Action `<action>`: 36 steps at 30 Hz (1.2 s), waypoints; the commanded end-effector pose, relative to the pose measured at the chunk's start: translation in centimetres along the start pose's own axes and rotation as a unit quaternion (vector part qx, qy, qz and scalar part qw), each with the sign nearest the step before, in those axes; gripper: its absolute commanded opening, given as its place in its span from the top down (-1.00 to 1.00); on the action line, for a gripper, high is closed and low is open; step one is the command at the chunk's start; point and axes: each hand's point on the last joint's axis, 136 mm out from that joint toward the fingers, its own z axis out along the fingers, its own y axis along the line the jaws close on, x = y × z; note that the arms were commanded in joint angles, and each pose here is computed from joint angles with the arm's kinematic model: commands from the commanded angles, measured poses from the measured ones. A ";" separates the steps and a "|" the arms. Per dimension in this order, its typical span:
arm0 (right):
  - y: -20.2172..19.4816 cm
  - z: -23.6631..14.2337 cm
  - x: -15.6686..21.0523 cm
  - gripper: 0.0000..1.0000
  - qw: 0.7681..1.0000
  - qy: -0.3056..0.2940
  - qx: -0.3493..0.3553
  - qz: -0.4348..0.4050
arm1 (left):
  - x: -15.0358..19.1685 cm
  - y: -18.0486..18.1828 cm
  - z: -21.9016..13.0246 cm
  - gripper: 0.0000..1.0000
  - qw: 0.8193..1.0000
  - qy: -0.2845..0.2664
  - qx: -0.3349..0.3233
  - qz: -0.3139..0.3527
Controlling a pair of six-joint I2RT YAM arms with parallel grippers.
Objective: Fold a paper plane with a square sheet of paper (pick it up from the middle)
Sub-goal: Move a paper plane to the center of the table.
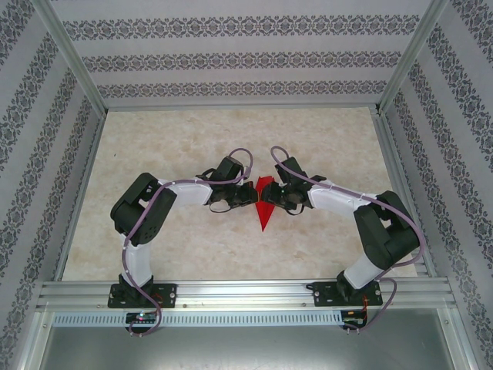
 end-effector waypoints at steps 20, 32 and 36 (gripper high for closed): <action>1.6 0.7 2.5 0.11 0.999 0.029 -0.042 0.010 | -0.7 0.0 -0.1 1.00 1.000 -0.009 0.018 -0.007; 0.5 1.8 2.5 0.34 0.999 0.038 -0.009 0.005 | -0.5 -0.5 -0.3 0.89 1.000 -0.002 0.027 -0.013; 0.0 1.4 2.2 0.62 0.999 0.035 0.011 -0.011 | -1.2 -0.8 -1.2 0.61 1.000 -0.009 0.025 -0.014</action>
